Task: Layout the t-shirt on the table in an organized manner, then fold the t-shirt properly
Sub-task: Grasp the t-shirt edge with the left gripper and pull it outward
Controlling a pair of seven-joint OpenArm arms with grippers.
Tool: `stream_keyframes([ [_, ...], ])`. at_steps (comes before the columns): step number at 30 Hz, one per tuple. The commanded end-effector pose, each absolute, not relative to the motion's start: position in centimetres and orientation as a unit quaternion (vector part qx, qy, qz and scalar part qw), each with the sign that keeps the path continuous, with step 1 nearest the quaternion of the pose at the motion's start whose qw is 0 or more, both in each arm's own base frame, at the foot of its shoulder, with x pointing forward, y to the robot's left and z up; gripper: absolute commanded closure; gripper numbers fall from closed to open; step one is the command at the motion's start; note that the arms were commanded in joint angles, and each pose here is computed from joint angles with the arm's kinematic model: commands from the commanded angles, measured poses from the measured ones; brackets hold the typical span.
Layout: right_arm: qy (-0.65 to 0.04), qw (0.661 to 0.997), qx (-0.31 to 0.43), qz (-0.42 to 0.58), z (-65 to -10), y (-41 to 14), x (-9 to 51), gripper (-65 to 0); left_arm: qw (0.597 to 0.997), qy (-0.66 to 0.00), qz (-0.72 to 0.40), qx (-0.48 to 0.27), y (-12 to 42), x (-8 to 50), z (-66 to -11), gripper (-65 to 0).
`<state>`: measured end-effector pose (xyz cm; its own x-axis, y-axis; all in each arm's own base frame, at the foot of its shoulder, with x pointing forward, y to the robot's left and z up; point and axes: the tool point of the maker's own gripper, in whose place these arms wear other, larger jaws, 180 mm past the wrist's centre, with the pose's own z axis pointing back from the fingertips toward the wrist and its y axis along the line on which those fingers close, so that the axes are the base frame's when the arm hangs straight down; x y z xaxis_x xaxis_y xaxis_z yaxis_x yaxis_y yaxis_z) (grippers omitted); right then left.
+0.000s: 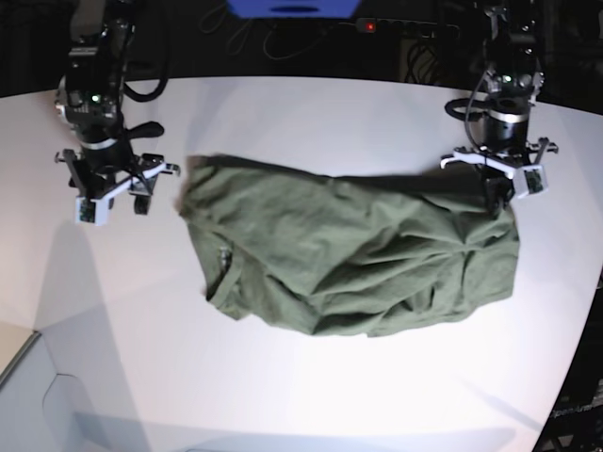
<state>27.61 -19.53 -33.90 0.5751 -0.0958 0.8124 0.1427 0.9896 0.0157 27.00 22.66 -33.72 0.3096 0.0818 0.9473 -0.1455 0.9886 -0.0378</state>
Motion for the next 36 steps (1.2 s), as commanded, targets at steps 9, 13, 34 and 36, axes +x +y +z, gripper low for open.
stream_keyframes([
  [9,-0.481,0.876,0.005,-0.042,-32.7,-16.5,28.8,-33.9,0.804,-0.592,0.055,0.027,21.9,23.8,-31.7,-23.9],
  [13,-0.480,0.876,0.009,-0.046,-32.8,-16.2,28.7,-33.9,0.779,-0.622,0.065,0.047,23.3,24.2,-28.8,-24.0],
  [34,-0.473,0.880,0.004,-0.045,-33.1,-16.6,28.4,-33.9,0.785,-0.556,0.258,0.083,34.1,32.8,-34.5,-38.1],
  [36,-0.474,0.879,0.004,-0.045,-33.1,-16.6,28.5,-33.9,0.798,-0.543,0.251,0.075,33.7,33.9,-35.8,-38.0],
])
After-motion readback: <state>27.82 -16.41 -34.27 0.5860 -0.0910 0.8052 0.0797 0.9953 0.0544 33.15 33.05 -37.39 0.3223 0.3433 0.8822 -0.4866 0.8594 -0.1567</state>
